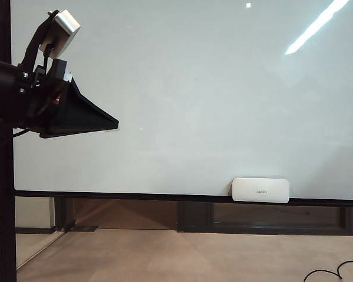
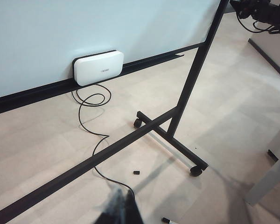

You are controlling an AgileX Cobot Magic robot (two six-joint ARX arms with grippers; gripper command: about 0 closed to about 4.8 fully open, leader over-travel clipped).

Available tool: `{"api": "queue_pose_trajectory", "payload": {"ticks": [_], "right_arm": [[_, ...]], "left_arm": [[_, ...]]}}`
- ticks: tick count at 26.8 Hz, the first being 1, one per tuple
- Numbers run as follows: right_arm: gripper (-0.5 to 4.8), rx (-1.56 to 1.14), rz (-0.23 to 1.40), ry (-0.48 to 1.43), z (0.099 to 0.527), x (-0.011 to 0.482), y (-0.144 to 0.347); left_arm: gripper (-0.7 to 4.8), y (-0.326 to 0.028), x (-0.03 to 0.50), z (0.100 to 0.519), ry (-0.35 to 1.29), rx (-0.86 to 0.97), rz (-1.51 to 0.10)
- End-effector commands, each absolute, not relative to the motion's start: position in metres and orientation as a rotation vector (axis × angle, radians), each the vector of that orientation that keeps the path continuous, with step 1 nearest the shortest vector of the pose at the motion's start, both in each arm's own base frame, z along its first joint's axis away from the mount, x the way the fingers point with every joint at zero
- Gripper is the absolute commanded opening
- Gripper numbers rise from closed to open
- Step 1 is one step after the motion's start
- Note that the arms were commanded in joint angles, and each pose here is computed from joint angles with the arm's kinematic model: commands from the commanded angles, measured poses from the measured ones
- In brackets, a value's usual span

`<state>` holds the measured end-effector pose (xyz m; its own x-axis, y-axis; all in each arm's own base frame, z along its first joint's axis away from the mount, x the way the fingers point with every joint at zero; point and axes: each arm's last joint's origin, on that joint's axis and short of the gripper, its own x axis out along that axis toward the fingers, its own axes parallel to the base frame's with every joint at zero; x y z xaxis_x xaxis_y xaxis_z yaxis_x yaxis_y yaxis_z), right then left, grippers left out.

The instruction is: Reach to the right to find the marker pen, pick it up, and write the number 20 on the whiteboard.

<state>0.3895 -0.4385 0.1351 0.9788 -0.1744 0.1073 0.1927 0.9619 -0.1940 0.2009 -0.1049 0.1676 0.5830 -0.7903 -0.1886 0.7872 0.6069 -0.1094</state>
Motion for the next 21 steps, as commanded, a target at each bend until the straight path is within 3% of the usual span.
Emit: {"api": "queue_pose_trajectory", "payload": {"ticks": [1, 12, 14, 17, 21], "right_arm": [[2.41, -0.23, -0.203, -0.113, 0.143, 0.39, -0.438], [2.25, -0.223, -0.195, -0.11, 0.145, 0.396, -0.442], [1.71, -0.222, -0.198, -0.111, 0.145, 0.397, -0.441], [1.51, -0.218, -0.196, -0.108, 0.145, 0.399, -0.44], [0.45, -0.212, -0.181, -0.104, 0.144, 0.407, -0.432]], "left_arm": [[-0.05, -0.105, 0.202, 0.17, 0.217, -0.021, -0.927], [-0.05, -0.105, 0.201, 0.169, 0.226, -0.024, -0.926], [-0.05, -0.105, 0.201, 0.169, 0.226, -0.024, -0.926], [-0.05, -0.105, 0.201, 0.169, 0.226, -0.023, -0.923], [-0.05, -0.105, 0.201, 0.169, 0.226, -0.023, -0.923]]}}
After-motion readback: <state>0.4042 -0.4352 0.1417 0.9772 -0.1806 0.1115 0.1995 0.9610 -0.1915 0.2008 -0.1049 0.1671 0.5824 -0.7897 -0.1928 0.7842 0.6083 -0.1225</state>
